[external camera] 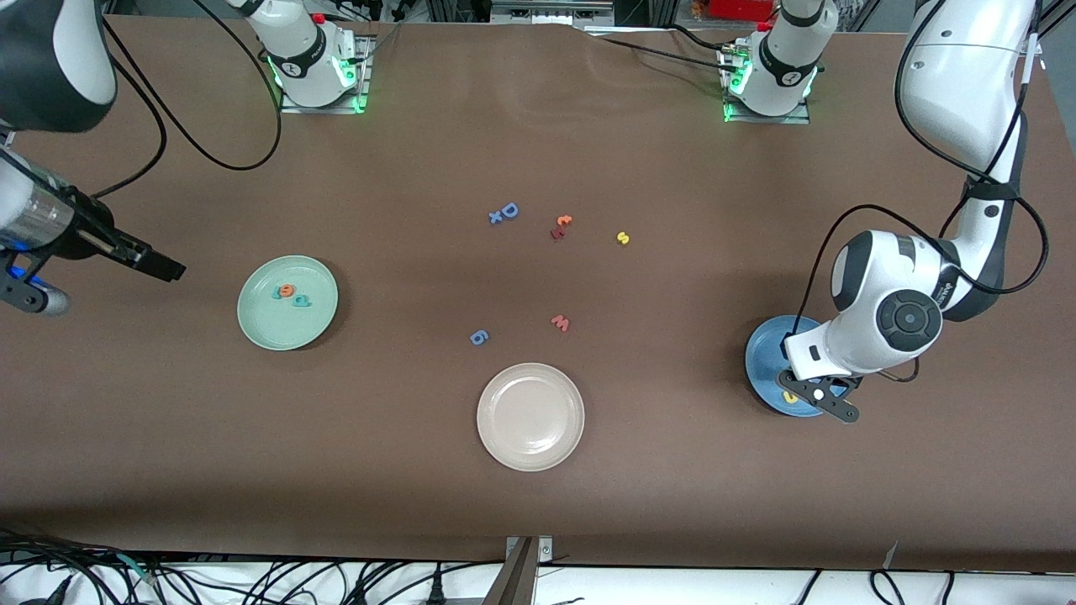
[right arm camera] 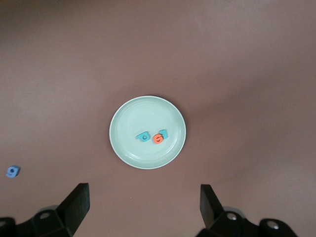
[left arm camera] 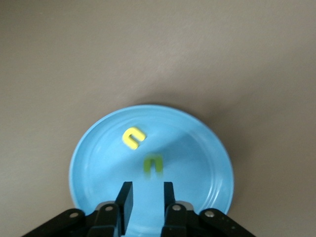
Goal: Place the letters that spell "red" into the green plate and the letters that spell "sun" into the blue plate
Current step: 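Release the n onto the blue plate while the right gripper withdraws, then move the left gripper from the blue plate toward the scattered letters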
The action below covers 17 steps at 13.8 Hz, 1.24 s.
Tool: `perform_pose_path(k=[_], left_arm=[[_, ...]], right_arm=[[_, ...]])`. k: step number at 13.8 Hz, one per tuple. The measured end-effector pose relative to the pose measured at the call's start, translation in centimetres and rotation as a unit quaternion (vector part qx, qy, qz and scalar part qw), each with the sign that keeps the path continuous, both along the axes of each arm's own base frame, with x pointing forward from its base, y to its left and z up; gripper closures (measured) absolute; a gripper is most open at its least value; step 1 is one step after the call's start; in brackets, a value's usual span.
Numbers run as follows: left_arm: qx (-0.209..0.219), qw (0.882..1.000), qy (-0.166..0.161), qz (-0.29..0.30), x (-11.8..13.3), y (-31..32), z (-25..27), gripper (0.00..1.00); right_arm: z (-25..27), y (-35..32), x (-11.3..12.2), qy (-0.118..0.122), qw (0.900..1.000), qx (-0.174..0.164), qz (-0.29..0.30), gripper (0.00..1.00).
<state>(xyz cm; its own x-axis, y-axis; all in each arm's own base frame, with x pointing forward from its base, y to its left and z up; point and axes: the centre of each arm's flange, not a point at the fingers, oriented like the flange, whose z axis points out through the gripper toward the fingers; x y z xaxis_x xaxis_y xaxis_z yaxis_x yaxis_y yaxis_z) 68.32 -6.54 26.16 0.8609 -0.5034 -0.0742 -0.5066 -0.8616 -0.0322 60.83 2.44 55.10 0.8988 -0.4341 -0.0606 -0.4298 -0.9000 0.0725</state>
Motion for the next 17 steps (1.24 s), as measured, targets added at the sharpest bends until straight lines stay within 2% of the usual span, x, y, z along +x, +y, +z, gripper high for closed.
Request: perform_pose_path(k=[3, 6, 9, 12, 15, 17], left_arm=[[-0.036, 0.998, -0.001, 0.045, 0.2, -0.7, 0.2, 0.33], [-0.04, 0.988, -0.001, 0.149, -0.1, -3.0, 0.4, 0.02], [-0.037, 0.976, 0.007, 0.215, -1.3, -7.3, 1.2, 0.0], [-0.031, 0.97, 0.013, 0.241, -3.7, -11.7, 1.7, 0.0], [-0.034, 0.963, 0.01, 0.268, -6.3, -14.7, 1.3, 0.0], [-0.04, 0.957, 0.006, 0.287, -8.5, -16.9, 0.6, 0.0]], right_arm=[[1.6, 2.3, -0.8, -0.011, 1.0, 0.003, 0.02, 0.0], [2.2, 4.5, -0.7, -0.033, 0.999, 0.008, 0.04, 0.0], [2.4, 4.3, -0.4, -0.042, 0.998, 0.009, 0.038, 0.0], [2.6, 4.2, -0.1, -0.056, 0.998, 0.01, 0.037, 0.0], [3.0, 3.9, 0.5, -0.082, 0.996, 0.012, 0.035, 0.0], [3.0, 3.7, 0.7, -0.087, 0.996, 0.012, 0.033, 0.0]])
